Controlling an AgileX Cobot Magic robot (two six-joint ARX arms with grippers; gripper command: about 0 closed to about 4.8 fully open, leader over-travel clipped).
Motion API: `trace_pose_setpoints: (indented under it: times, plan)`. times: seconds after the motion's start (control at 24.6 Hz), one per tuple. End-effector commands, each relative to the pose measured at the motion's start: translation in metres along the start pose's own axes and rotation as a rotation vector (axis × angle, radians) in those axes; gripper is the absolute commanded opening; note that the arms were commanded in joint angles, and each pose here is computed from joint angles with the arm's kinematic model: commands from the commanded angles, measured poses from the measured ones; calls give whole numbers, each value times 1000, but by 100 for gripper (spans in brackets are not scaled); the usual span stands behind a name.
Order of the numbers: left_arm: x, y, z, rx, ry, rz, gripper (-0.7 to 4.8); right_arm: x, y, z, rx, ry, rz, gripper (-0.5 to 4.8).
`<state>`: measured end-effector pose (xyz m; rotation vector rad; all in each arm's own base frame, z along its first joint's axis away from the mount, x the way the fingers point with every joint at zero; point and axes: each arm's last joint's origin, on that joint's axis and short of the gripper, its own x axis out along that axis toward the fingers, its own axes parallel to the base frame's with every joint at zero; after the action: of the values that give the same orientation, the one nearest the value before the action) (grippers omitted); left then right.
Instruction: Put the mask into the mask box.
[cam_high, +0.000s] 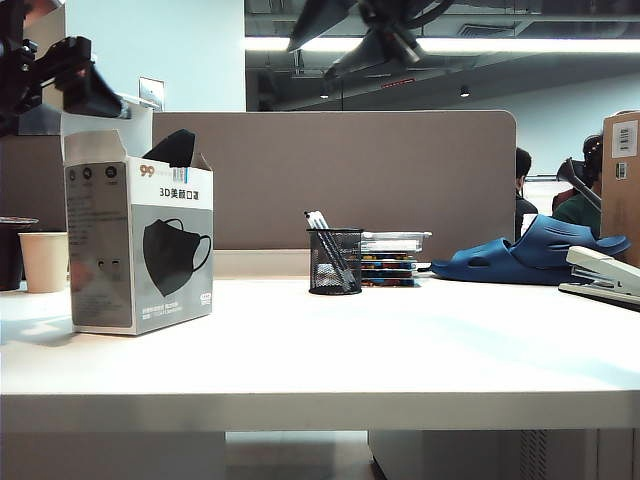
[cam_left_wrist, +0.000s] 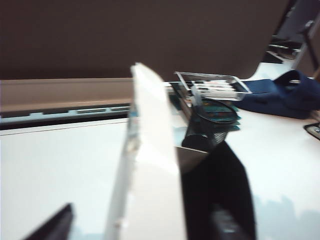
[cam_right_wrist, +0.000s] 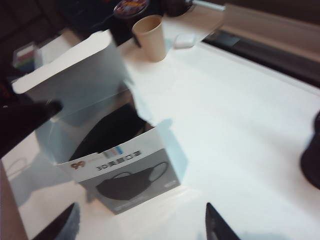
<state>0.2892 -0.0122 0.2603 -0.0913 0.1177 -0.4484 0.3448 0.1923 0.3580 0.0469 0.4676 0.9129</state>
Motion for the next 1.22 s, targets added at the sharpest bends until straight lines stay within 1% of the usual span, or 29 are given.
trace_pose_setpoints:
  times: [0.04,0.12,0.2,0.33,0.41,0.53,0.61,0.65,0.69,0.73,0.81,0.85,0.89,0.93,0.98,1.02,1.06,1.1,1.14,1.18,1.22]
  plan:
    - [-2,-3,4,9,-11,-85,409,-12,0,7,-14,-32,-15,315]
    - [-4,-6,7,15,-18,-119,409,-16,-3,9,-11,-38,-24,315]
    - [-9,-9,14,31,-44,-121,409,-19,-3,10,-14,-43,-25,315]
    - [-16,-12,23,56,-79,-99,409,-25,-4,13,-16,-54,-33,315]
    - [-20,-14,28,65,-103,-68,409,-33,-9,15,-14,-70,-53,315]
    - [-28,-17,36,81,-134,-64,409,-43,-12,19,-16,-90,-76,315]
    - [-34,-21,42,95,-161,-63,409,-52,-16,22,-16,-107,-104,314]
    - [-43,-24,51,114,-198,-59,409,-64,-20,26,-17,-128,-138,314]
    - [-53,-29,59,134,-236,-59,408,-76,-24,29,-18,-151,-162,289]
    - [-58,-32,64,145,-261,-50,406,-85,-27,31,-16,-161,-180,241]
    - [-71,-38,73,161,-306,-23,393,-102,-31,33,-7,-176,-218,110]
    - [-78,-41,77,169,-326,-12,375,-113,-32,34,-4,-183,-239,26]
    - [-83,-44,80,173,-342,-3,338,-121,-33,35,-11,-186,-255,-14]
    - [-89,-47,83,180,-355,-2,286,-129,-34,35,-18,-189,-273,-3]
    - [-94,-50,85,186,-367,-3,228,-140,-35,36,-29,-194,-297,-5]
    - [-100,-53,88,191,-379,-4,151,-148,-35,36,-35,-197,-317,-5]
    - [-104,-55,89,195,-386,-4,90,-159,-36,36,-38,-204,-344,-5]
    - [-112,-59,91,198,-393,-5,2,-173,-35,36,-44,-208,-385,-5]
    - [-117,-62,92,197,-390,-5,-6,-185,-33,36,-46,-209,-438,-5]
    - [-123,-65,91,189,-374,-4,-6,-200,-29,35,-62,-206,-517,-5]
    - [-126,-66,90,181,-357,-3,-6,-207,-26,34,-69,-202,-551,-5]
